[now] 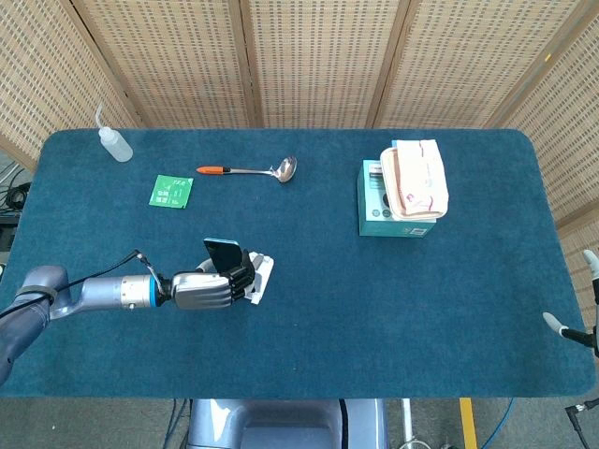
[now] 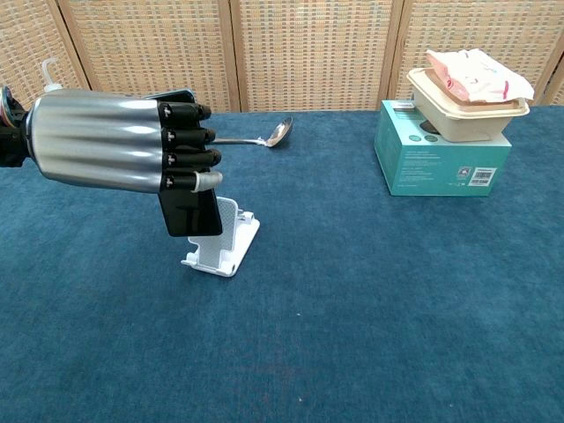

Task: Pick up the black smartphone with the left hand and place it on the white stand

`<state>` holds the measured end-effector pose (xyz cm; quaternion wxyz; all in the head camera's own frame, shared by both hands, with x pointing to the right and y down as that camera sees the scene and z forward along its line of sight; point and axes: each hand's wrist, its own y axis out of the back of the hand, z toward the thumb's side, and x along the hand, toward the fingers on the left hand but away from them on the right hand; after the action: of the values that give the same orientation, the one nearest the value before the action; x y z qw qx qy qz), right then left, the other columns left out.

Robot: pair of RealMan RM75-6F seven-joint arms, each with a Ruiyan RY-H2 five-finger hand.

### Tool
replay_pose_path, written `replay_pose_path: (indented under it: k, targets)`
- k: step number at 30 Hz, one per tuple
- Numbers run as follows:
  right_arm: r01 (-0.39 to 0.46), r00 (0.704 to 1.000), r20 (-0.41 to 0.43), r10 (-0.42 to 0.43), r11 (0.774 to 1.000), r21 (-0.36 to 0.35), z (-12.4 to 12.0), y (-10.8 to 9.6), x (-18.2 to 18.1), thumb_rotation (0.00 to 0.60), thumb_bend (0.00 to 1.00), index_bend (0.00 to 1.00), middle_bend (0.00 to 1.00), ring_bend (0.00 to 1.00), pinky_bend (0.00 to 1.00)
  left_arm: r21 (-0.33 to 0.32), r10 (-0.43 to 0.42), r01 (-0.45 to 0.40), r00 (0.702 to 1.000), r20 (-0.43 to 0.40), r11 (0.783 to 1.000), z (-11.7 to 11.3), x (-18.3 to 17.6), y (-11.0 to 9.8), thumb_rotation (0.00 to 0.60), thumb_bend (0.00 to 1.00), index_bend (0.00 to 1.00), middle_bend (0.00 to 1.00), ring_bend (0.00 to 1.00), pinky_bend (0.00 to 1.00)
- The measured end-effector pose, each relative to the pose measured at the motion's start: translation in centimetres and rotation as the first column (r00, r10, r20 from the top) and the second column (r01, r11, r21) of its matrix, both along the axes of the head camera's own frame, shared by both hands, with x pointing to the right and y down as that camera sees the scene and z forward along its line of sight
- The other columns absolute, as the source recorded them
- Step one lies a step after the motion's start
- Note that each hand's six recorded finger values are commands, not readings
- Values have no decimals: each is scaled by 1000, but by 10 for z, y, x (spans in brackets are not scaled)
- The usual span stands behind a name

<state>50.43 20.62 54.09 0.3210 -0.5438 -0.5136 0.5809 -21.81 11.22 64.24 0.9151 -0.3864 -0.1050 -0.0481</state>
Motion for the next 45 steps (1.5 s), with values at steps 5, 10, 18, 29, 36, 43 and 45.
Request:
replay_pose_path:
  k: [5, 10, 18, 29, 36, 43, 45]
  targets:
    - [-2, 1000, 4, 2, 1000, -1, 0, -1, 0, 600, 2, 0, 0, 0, 0, 5, 35, -35, 999, 17, 999, 8, 14, 0, 600, 105, 411, 476, 479, 339]
    - [-6, 1000, 10, 6, 1000, -4, 1, -1, 1, 600, 2, 0, 0, 0, 0, 0, 69, -69, 997, 35, 998, 15, 24, 6, 600, 103, 411, 476, 479, 339]
    - [-19, 1000, 18, 19, 1000, -5, 0, -1, 6, 600, 2, 0, 0, 0, 0, 0, 96, -96, 993, 68, 995, 24, 27, 15, 600, 102, 411, 476, 479, 339]
    - [-22, 1000, 22, 22, 1000, -6, -1, -1, 8, 600, 2, 0, 0, 0, 0, 26, 88, -91, 991, 105, 996, 32, 30, 14, 600, 81, 244, 182, 220, 313]
    - [-20, 1000, 22, 20, 1000, -5, -1, -1, 7, 600, 2, 0, 0, 0, 0, 28, 72, -75, 993, 95, 997, 24, 28, 10, 600, 3, 0, 0, 0, 165]
    - [-14, 1000, 26, 14, 1000, -7, -1, 0, 5, 600, 2, 0, 0, 0, 0, 20, 26, -26, 1000, 10, 999, -8, 21, 2, 600, 0, 0, 0, 0, 150]
    - [-9, 1000, 29, 9, 1000, -6, -1, 0, 4, 600, 2, 0, 0, 0, 0, -5, -18, 18, 999, -44, 1000, -24, 18, -2, 600, 0, 0, 0, 0, 150]
